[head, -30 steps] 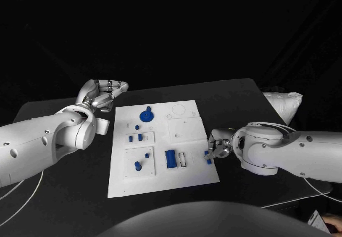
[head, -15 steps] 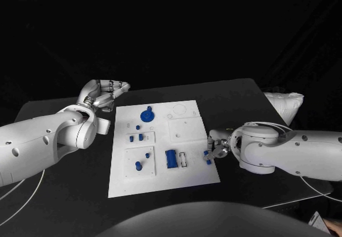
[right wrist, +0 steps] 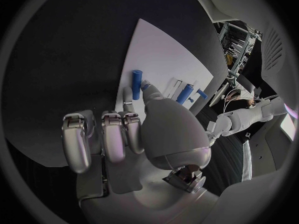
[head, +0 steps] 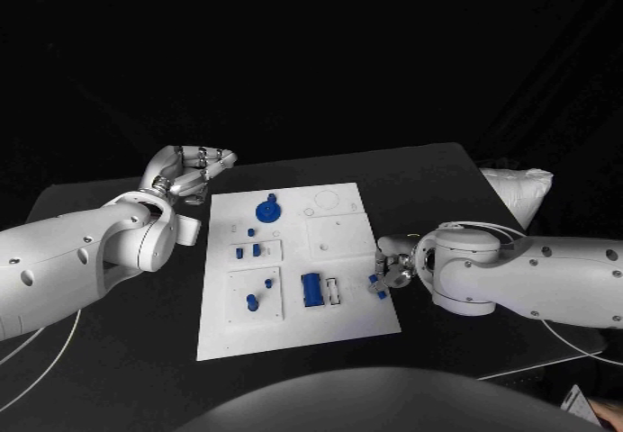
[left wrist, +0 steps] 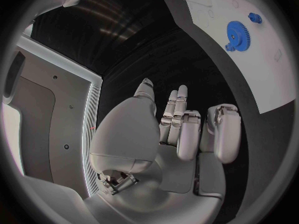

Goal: Assemble the parts on the task board

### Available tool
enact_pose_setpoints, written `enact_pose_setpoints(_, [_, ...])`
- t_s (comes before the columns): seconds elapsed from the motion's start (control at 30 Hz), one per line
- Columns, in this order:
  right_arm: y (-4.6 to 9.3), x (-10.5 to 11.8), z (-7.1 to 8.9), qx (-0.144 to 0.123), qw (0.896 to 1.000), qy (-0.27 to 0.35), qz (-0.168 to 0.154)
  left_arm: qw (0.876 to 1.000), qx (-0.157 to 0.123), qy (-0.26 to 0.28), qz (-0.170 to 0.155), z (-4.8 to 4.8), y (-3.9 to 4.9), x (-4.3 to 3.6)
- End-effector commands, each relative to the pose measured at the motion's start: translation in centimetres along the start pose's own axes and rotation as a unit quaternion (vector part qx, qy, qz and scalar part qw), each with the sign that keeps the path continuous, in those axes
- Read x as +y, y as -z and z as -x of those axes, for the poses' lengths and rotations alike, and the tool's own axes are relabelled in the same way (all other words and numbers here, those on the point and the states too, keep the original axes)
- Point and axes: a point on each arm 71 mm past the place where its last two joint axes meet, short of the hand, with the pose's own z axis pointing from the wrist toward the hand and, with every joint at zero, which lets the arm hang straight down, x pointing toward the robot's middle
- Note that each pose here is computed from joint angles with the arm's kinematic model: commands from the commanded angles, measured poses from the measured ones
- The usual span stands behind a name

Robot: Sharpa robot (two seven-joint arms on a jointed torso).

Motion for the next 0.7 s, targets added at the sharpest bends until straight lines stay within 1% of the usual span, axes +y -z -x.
enact_pose_setpoints(0.03, [-0.13, -0.64, -1.07, 0.029, 0.998, 0.024, -0.044, 1.0, 0.009, 0.003, -0.004, -0.23, -0.02, -0.13])
enact_pose_setpoints(0.4, [-0.18, -0.48, -1.14, 0.032, 0.998, 0.027, -0.039, 1.0, 0.013, 0.002, -0.003, -0.25, -0.01, -0.11])
enact_pose_setpoints(0.7, [-0.14, -0.23, -1.07, 0.025, 0.999, 0.01, -0.025, 1.0, 0.014, 0.001, -0.003, -0.25, 0.0, -0.08])
